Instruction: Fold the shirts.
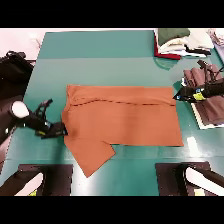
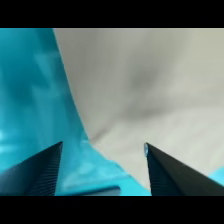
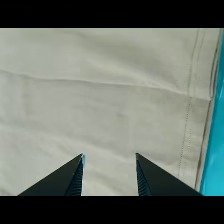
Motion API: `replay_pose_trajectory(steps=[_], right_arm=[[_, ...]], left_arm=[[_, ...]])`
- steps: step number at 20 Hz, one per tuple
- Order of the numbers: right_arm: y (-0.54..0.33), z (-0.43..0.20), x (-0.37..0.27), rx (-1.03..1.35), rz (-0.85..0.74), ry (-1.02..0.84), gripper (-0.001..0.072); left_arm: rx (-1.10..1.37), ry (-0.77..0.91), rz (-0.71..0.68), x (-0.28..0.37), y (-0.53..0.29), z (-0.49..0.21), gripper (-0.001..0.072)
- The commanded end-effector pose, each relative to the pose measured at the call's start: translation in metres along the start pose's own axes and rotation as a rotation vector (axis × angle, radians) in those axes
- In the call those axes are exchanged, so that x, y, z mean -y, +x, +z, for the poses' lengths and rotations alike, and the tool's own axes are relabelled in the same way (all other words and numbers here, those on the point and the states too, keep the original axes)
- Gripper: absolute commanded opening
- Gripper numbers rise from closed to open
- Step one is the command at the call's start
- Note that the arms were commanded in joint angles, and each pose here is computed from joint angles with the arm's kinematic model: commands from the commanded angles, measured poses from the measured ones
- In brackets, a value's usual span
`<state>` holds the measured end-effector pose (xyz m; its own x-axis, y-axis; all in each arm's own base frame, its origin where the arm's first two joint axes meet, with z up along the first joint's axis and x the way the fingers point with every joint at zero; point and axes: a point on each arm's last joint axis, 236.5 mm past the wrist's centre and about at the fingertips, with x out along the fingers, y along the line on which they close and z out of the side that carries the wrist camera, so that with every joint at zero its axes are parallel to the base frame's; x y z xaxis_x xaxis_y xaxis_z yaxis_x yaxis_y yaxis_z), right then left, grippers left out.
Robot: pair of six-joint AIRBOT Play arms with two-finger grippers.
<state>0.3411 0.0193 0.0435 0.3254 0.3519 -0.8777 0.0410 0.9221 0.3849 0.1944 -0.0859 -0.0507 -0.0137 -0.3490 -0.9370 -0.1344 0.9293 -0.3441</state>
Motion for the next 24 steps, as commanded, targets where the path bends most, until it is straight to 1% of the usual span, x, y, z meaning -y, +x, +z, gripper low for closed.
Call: replay_pose_trajectory(steps=[1, 5, 7, 9, 10, 11, 12, 13, 15, 18, 19, 20, 23, 24], right_arm=[[-0.009, 0.000, -0.004, 0.053, -0.006, -0.009, 0.0379], [-0.010, -0.003, -0.005, 0.044, -0.003, -0.011, 0.0379], [-0.010, -0.002, -0.005, 0.047, -0.003, -0.010, 0.0378], [-0.010, -0.003, -0.005, 0.044, -0.003, -0.010, 0.0379], [-0.010, -0.004, -0.005, 0.037, -0.002, -0.010, 0.0379], [-0.010, -0.008, -0.005, 0.022, -0.003, -0.011, 0.0379], [-0.011, -0.013, -0.001, 0.002, -0.013, -0.009, 0.0379], [-0.013, -0.018, 0.007, -0.021, -0.031, -0.002, 0.0379], [-0.014, -0.040, 0.030, -0.091, -0.081, 0.035, 0.0379], [-0.008, -0.105, 0.083, -0.212, -0.167, 0.186, 0.0380], [-0.004, -0.129, 0.098, -0.246, -0.182, 0.252, 0.0410], [0.001, -0.154, 0.110, -0.277, -0.184, 0.332, 0.0495], [0.018, -0.207, 0.120, -0.358, -0.134, 0.528, 0.0500], [0.024, -0.219, 0.119, -0.386, -0.120, 0.561, 0.0473]], left_arm=[[-0.018, -0.067, -0.113, 0.012, 0.023, -0.040, 0.0600], [0.018, -0.130, -0.188, 0.021, 0.039, -0.036, 0.0600], [0.055, -0.125, -0.245, 0.032, 0.040, -0.029, 0.0599], [0.071, -0.127, -0.266, 0.036, 0.039, -0.025, 0.0598], [0.066, -0.127, -0.266, 0.036, 0.039, -0.026, 0.0488], [0.059, -0.116, -0.268, 0.037, 0.039, -0.028, 0.0288], [0.055, -0.103, -0.271, 0.038, 0.038, -0.029, 0.0131], [0.054, -0.088, -0.273, 0.039, 0.037, -0.029, 0.0025], [0.039, -0.054, -0.273, 0.042, 0.032, -0.032, 0.0024], [0.039, 0.004, -0.244, 0.040, 0.022, -0.029, 0.0024], [0.047, 0.014, -0.237, 0.040, 0.020, -0.027, 0.0024], [0.057, 0.022, -0.238, 0.041, 0.018, -0.024, 0.0024], [0.070, 0.022, -0.237, 0.041, 0.017, -0.021, 0.0024], [0.069, 0.022, -0.237, 0.041, 0.017, -0.021, 0.0025]])
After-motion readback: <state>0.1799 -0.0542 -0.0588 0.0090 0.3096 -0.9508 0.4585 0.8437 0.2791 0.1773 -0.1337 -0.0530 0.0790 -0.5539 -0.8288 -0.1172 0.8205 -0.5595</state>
